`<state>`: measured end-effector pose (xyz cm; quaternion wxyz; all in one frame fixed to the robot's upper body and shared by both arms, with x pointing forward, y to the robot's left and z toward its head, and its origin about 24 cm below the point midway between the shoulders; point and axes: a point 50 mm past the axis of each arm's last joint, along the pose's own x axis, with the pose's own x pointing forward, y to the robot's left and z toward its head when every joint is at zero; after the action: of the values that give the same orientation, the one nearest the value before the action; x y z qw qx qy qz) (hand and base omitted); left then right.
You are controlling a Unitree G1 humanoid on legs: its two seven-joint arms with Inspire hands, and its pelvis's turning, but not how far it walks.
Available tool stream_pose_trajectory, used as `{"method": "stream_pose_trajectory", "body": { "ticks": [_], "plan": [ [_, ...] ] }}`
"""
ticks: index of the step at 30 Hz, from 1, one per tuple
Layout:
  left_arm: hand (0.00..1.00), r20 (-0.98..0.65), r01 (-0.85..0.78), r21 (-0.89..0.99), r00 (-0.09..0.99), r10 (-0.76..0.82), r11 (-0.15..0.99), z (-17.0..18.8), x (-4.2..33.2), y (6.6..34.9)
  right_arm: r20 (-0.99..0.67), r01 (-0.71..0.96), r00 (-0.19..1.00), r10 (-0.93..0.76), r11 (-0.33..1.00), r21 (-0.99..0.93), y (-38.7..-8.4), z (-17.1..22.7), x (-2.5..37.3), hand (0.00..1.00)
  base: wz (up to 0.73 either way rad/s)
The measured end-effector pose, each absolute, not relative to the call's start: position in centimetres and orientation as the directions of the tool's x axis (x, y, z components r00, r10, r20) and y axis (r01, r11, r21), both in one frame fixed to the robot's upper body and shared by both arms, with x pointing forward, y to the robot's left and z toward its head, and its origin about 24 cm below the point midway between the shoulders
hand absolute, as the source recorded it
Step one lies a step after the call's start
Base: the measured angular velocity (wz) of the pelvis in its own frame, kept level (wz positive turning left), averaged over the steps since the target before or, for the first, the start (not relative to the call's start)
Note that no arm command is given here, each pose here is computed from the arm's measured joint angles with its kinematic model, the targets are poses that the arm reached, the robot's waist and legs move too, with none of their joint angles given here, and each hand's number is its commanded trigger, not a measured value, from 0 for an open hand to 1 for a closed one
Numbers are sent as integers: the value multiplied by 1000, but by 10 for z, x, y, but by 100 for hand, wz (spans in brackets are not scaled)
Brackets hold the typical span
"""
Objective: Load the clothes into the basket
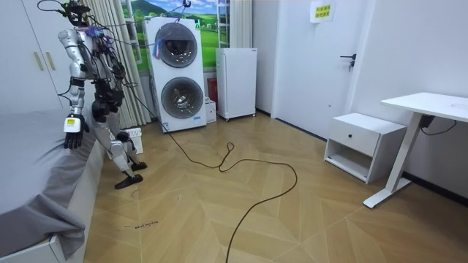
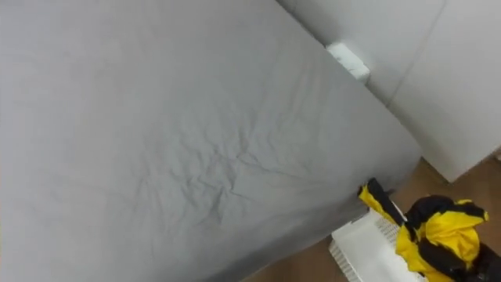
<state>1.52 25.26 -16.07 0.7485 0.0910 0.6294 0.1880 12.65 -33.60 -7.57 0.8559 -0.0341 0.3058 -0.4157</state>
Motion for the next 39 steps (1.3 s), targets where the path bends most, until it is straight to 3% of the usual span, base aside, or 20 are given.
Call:
{"method": "stream_pose_trajectory", "body": {
  "ticks": [14,22,24,25,39],
  "plan": [
    [0,-899,-173,358,203,389,918,-162,39,243,-412,742,471,-780,603,-294,-356,-56,169,100,-13],
    [0,-898,-138,361,217,384,922,-162,44,239,-398,745,466,-790,593,-305,-360,-53,171,99,-3],
    [0,-899,-159,353,216,382,922,-162,45,239,-394,747,461,-795,587,-311,-363,-51,173,40,-6],
    [0,-900,-174,346,217,379,922,-162,46,238,-389,752,455,-801,579,-314,-366,-50,175,0,0],
    [0,-897,-167,336,241,369,927,-162,51,235,-384,745,456,-803,580,-329,-367,-47,184,0,2]
  ]
}}
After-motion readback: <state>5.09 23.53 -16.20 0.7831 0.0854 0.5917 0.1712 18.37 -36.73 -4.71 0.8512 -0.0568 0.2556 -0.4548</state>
